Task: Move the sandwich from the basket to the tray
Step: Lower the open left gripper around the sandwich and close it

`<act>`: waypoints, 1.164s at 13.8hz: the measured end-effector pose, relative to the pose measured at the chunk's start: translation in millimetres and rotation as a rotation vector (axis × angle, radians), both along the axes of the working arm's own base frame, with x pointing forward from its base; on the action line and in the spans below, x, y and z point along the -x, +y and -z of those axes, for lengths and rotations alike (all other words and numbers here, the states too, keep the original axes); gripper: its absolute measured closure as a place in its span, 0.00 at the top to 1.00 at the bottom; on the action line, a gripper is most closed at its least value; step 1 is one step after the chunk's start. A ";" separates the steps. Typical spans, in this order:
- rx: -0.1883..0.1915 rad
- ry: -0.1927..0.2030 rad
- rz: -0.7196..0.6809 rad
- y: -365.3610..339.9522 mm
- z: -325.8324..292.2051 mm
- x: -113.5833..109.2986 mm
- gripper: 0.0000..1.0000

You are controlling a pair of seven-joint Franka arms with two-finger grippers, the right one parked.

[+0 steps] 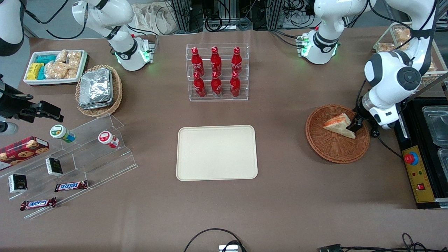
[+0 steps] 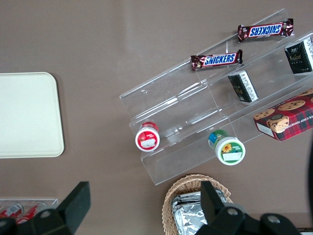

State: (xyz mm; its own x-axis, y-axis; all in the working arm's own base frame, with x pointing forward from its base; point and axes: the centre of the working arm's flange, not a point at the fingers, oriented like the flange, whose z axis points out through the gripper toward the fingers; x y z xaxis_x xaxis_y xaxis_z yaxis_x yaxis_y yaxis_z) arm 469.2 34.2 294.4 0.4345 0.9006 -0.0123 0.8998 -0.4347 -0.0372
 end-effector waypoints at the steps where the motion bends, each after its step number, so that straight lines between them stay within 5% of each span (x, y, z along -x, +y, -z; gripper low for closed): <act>1: 0.000 -0.006 -0.015 7.0 3.9 2.2 1.00; 16: 0.001 -0.016 -0.091 2.6 21.7 6.5 1.00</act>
State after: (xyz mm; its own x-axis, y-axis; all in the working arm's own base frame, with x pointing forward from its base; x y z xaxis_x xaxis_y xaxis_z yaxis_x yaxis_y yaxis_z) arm 462.7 36.7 272.7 0.3508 0.9364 -0.0072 0.9362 -0.3509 -0.0217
